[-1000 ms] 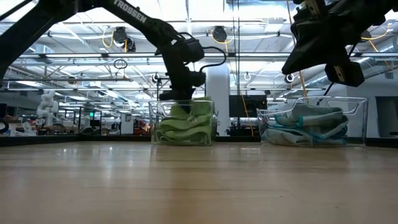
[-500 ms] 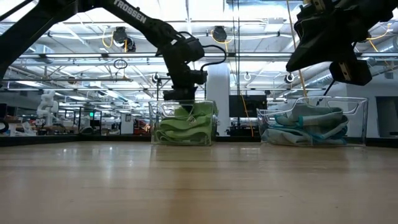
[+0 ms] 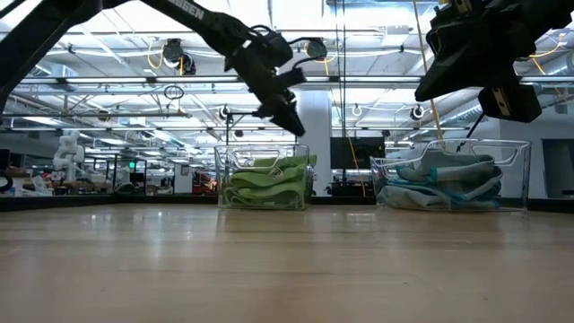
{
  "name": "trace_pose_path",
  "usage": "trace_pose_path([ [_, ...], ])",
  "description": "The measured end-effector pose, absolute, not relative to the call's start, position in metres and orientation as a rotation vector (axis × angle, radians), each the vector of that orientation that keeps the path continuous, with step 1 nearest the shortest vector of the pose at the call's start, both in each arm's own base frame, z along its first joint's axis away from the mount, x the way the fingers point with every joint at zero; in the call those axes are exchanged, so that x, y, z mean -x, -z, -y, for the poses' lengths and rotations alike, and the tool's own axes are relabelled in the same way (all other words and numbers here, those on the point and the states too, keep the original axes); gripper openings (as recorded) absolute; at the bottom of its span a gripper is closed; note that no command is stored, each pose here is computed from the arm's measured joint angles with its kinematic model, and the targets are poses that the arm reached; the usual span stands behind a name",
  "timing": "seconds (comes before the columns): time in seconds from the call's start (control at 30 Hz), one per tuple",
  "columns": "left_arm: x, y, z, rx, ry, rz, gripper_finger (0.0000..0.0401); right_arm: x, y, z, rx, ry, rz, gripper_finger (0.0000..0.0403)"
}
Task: Fold microfiber towels
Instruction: Put the green microfiber towel into the left transparent bin, then return to Home Position
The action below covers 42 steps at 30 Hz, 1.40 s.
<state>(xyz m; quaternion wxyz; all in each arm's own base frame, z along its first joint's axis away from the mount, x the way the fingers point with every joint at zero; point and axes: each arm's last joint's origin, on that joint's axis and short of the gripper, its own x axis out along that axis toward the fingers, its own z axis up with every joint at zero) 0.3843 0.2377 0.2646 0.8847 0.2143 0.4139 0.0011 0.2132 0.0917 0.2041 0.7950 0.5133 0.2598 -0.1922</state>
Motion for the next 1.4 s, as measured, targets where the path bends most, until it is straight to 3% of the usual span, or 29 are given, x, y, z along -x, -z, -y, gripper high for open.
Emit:
trace_pose_path([
  [0.2, -0.405, -0.231, -0.248, -0.399, -0.036, -0.818, 0.0046, -0.213, -0.204, -0.092, -1.107, 0.415, -0.558, 0.0],
  [0.3, -0.409, -0.208, -0.254, -0.409, -0.09, -0.908, 0.001, -0.213, -0.204, -0.092, -1.114, 0.418, -0.557, 0.0],
  [0.67, -0.406, -0.174, -0.268, -0.349, -0.177, -1.035, 0.0019, -0.213, -0.204, -0.09, -1.142, 0.469, -0.503, 0.0],
  [1.0, -0.386, -0.267, -0.253, -0.28, -0.268, -0.814, 0.0019, -0.218, -0.211, -0.083, -1.058, 0.423, -0.46, 0.0],
  [1.23, -0.348, -0.363, -0.215, -0.044, -0.369, -0.564, 0.0019, -0.221, -0.235, -0.07, -0.683, 0.264, -0.357, 0.0],
  [1.4, -0.32, -0.421, -0.162, -0.091, -0.37, -0.445, 0.0019, -0.208, -0.257, -0.06, -0.394, 0.192, -0.292, 0.0],
])
